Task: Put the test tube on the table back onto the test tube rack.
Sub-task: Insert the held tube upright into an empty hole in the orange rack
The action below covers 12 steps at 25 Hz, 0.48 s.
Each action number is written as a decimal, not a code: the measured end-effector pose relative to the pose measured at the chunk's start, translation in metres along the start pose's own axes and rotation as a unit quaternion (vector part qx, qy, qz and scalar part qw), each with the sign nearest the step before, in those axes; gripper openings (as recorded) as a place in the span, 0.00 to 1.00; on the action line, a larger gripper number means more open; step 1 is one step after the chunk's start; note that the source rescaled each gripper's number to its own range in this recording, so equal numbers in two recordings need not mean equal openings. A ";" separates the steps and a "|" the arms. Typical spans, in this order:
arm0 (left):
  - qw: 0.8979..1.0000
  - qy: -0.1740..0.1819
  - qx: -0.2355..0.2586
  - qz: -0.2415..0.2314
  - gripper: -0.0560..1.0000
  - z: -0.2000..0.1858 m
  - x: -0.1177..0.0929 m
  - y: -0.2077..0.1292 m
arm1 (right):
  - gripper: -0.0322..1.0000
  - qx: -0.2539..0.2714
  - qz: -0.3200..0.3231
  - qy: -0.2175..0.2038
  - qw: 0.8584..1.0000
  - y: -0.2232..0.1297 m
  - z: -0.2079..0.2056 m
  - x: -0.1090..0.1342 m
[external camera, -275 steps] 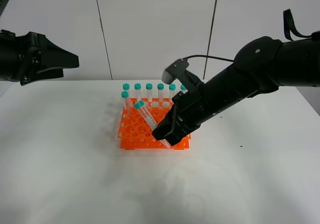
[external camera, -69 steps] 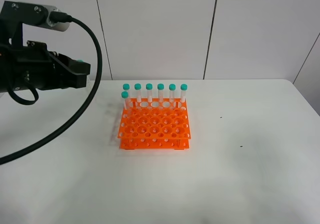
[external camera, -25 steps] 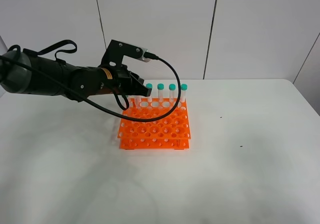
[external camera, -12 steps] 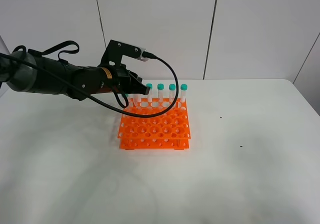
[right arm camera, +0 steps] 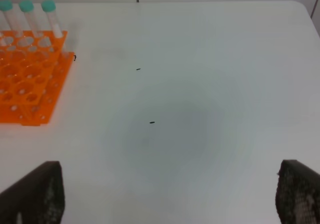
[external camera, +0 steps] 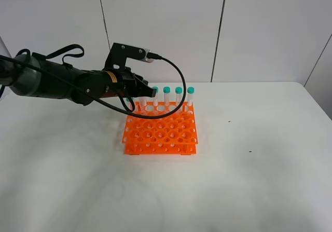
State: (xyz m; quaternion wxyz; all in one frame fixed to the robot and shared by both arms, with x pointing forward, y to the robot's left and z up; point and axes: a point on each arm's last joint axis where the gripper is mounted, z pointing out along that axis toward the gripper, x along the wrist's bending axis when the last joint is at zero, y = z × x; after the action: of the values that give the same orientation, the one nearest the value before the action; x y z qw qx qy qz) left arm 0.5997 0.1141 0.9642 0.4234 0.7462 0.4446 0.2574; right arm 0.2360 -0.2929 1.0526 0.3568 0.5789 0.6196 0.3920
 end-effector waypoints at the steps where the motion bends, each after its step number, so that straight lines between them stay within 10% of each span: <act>1: 1.000 0.000 -0.002 -0.001 0.05 0.001 0.000 0.000 | 0.92 0.000 0.000 0.000 1.000 0.000 0.000 0.000; 12: 1.000 0.000 -0.004 -0.002 0.05 0.005 0.000 -0.002 | 0.92 -0.001 0.000 0.000 1.000 0.000 0.000 0.000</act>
State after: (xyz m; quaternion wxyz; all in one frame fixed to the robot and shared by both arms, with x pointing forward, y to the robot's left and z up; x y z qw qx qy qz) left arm 0.6022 0.1127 0.9597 0.4266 0.7441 0.4447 0.2579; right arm 0.2360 -0.2929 1.0526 0.3571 0.5787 0.6194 0.3923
